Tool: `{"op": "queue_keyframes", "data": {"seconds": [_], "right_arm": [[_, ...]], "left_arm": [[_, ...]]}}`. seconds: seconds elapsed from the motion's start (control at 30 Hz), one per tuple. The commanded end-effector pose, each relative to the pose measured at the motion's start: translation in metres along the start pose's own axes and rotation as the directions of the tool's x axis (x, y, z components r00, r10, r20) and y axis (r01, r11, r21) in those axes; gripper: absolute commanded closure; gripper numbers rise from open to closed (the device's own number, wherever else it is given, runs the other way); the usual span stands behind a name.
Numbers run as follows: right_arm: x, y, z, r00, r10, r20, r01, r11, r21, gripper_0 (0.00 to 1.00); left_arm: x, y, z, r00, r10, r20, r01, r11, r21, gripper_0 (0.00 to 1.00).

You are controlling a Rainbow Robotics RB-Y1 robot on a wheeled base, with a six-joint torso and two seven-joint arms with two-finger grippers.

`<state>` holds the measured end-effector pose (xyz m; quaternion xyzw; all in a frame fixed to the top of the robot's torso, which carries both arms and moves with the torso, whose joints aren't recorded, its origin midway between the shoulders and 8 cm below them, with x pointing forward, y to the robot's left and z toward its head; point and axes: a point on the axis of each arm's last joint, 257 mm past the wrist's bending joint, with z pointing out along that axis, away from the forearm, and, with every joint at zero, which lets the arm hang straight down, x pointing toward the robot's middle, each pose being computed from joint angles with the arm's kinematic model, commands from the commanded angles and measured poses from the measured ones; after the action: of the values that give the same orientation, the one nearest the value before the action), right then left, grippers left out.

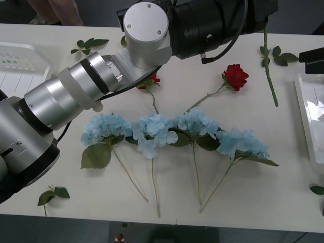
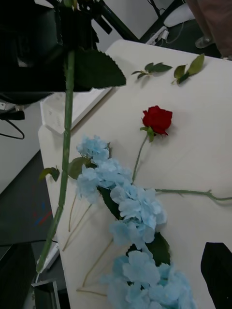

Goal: Put the red flowers into the right box and the blue flowers into the left box

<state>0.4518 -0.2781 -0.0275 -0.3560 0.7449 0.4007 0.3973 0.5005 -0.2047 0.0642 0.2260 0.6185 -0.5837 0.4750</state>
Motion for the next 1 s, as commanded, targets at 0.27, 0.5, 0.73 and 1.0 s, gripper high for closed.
{"op": "queue_keyframes", "data": {"seconds": [0.27, 0.5, 0.73, 1.0], "right_arm": [[-0.049, 0.028, 0.033, 0.989, 0.128, 0.071, -0.119, 0.986, -0.118, 0.0], [-0.057, 0.037, 0.051, 0.975, 0.213, 0.059, -0.201, 0.965, -0.167, 0.0], [-0.056, 0.037, 0.069, 0.97, 0.237, 0.049, -0.224, 0.958, -0.179, 0.0], [-0.059, 0.037, 0.082, 0.962, 0.268, 0.054, -0.253, 0.949, -0.188, 1.0]], "left_arm": [[-0.018, -0.028, 0.011, 0.998, 0.06, 0.019, -0.061, 0.997, 0.041, 1.0], [-0.018, -0.028, 0.011, 0.998, 0.06, 0.019, -0.061, 0.997, 0.041, 1.0], [-0.018, -0.028, 0.011, 0.998, 0.06, 0.019, -0.061, 0.997, 0.041, 1.0], [-0.018, -0.028, 0.011, 0.998, 0.06, 0.019, -0.061, 0.997, 0.041, 1.0]]}}
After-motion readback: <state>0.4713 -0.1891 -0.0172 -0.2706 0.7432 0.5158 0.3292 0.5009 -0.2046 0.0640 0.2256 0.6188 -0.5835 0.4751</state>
